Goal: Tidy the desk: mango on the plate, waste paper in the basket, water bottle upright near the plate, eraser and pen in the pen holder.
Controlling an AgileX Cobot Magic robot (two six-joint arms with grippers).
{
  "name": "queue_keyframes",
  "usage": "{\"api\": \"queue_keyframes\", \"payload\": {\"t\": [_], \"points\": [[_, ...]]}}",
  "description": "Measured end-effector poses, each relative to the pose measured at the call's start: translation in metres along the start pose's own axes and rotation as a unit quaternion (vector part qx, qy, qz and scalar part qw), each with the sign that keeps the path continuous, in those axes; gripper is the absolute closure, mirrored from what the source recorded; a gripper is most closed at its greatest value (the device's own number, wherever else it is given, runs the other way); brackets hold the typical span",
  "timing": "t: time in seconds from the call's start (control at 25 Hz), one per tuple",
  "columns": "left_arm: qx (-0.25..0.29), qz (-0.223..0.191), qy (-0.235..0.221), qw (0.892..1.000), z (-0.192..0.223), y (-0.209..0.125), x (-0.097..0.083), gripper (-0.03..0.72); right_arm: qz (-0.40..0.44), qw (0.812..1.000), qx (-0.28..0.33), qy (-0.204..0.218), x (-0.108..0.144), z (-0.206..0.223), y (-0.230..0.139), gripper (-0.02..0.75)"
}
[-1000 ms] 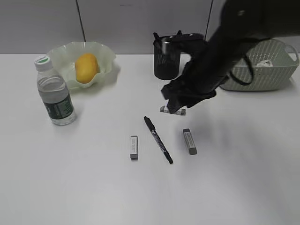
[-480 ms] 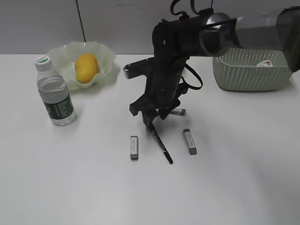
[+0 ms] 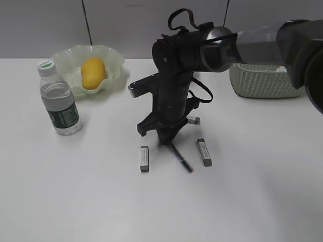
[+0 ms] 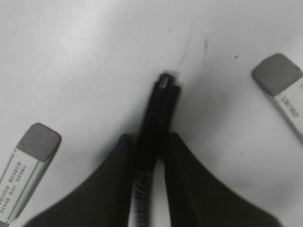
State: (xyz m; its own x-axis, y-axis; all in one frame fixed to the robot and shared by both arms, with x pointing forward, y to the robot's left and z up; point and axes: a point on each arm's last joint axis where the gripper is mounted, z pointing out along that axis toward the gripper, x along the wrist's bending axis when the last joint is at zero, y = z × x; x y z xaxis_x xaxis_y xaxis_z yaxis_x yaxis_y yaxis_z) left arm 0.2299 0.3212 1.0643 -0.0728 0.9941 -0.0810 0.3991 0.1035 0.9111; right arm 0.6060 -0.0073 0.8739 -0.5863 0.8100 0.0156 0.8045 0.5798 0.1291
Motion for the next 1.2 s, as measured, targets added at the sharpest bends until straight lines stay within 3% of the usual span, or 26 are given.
{"api": "queue_keyframes", "payload": {"t": [0.08, 0.24, 0.36, 0.56, 0.68, 0.84, 1.04, 1.2], "points": [[0.000, 0.000, 0.000, 1.000, 0.000, 0.000, 0.000, 0.389, 0.001, 1.000, 0.001, 0.000, 0.000, 0.000, 0.000, 0.612], [0.000, 0.000, 0.000, 1.000, 0.000, 0.000, 0.000, 0.396, 0.005, 0.999, -0.035, -0.007, -0.001, -0.011, 0.005, 0.605], [0.000, 0.000, 0.000, 1.000, 0.000, 0.000, 0.000, 0.418, 0.019, 0.987, -0.154, -0.038, -0.008, -0.063, 0.020, 0.605], [0.000, 0.000, 0.000, 1.000, 0.000, 0.000, 0.000, 0.441, 0.043, 0.914, -0.394, -0.087, -0.045, -0.166, 0.026, 0.605], [0.000, 0.000, 0.000, 1.000, 0.000, 0.000, 0.000, 0.442, 0.050, 0.861, -0.502, -0.063, -0.075, -0.182, 0.029, 0.605], [0.000, 0.000, 0.000, 1.000, 0.000, 0.000, 0.000, 0.442, 0.057, 0.814, -0.576, -0.046, -0.114, -0.178, 0.032, 0.605], [0.000, 0.000, 0.000, 1.000, 0.000, 0.000, 0.000, 0.442, 0.059, 0.761, -0.646, -0.020, -0.144, -0.161, 0.038, 0.605], [0.000, 0.000, 0.000, 1.000, 0.000, 0.000, 0.000, 0.442, 0.054, 0.753, -0.655, -0.024, -0.152, -0.137, 0.048, 0.605]]}}
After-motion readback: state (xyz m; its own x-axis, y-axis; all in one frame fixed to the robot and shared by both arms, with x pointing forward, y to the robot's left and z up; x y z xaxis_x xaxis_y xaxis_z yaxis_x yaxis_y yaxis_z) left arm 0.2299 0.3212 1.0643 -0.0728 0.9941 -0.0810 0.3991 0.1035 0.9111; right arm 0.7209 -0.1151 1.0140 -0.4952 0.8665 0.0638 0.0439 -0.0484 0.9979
